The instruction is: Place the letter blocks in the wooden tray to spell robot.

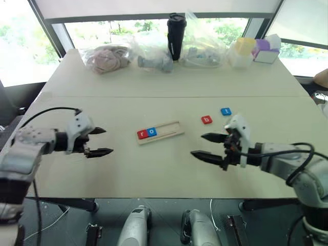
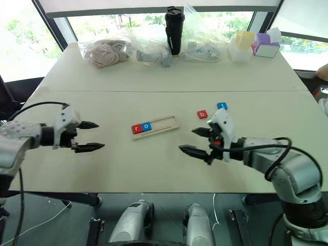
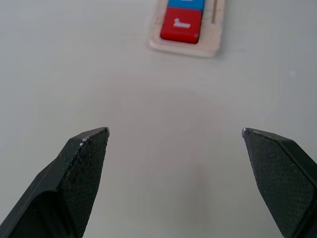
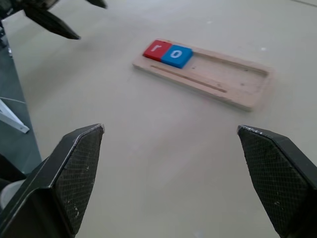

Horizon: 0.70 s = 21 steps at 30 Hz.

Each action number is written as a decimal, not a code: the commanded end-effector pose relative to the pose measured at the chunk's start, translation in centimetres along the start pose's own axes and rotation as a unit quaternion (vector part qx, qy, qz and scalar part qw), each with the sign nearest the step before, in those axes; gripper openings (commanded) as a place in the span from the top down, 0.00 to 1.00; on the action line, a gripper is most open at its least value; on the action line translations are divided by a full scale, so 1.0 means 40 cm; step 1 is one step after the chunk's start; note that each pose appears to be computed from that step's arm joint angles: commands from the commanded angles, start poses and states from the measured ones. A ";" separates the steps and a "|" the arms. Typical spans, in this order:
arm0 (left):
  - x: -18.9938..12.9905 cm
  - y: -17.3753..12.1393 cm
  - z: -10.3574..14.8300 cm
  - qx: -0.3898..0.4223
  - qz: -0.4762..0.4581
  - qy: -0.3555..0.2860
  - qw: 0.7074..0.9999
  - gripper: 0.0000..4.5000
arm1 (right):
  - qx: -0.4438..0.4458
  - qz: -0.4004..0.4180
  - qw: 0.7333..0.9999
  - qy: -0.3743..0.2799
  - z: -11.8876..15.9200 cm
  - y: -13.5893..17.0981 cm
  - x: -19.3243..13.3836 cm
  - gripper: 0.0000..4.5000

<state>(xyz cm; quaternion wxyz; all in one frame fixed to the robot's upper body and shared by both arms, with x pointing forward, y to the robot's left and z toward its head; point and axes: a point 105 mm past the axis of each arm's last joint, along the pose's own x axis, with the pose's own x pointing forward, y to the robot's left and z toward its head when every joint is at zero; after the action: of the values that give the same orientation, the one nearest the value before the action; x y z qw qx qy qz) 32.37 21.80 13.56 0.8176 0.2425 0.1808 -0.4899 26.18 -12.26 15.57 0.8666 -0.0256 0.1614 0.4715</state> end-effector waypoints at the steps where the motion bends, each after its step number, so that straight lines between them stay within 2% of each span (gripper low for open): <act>1: 0.045 0.020 0.010 0.031 -0.034 0.008 0.999 0.00 | -0.008 -0.008 1.000 -0.016 0.005 0.030 0.008 0.01; 6: 0.121 0.054 0.038 0.044 -0.042 -0.009 0.998 0.00 | 0.002 -0.041 0.999 -0.034 -0.012 0.032 0.003 0.01; 9: 0.166 0.046 0.056 0.047 -0.064 -0.021 0.997 0.00 | 0.007 -0.059 0.997 -0.041 -0.017 0.028 0.002 0.01; 16: 0.222 0.009 0.052 0.055 -0.110 -0.012 0.992 0.00 | 0.008 -0.075 0.996 -0.045 -0.023 0.022 0.005 0.01; 21: 0.260 0.004 0.035 0.057 -0.089 0.005 0.994 0.00 | 0.007 -0.079 0.996 -0.046 -0.023 0.016 0.007 0.01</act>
<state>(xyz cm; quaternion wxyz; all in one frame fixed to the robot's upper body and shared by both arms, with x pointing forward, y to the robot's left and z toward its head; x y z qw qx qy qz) 37.28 13.83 10.35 0.7579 0.2599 0.1622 -0.5759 25.61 -12.17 13.90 0.9071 -0.0048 0.1416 0.3963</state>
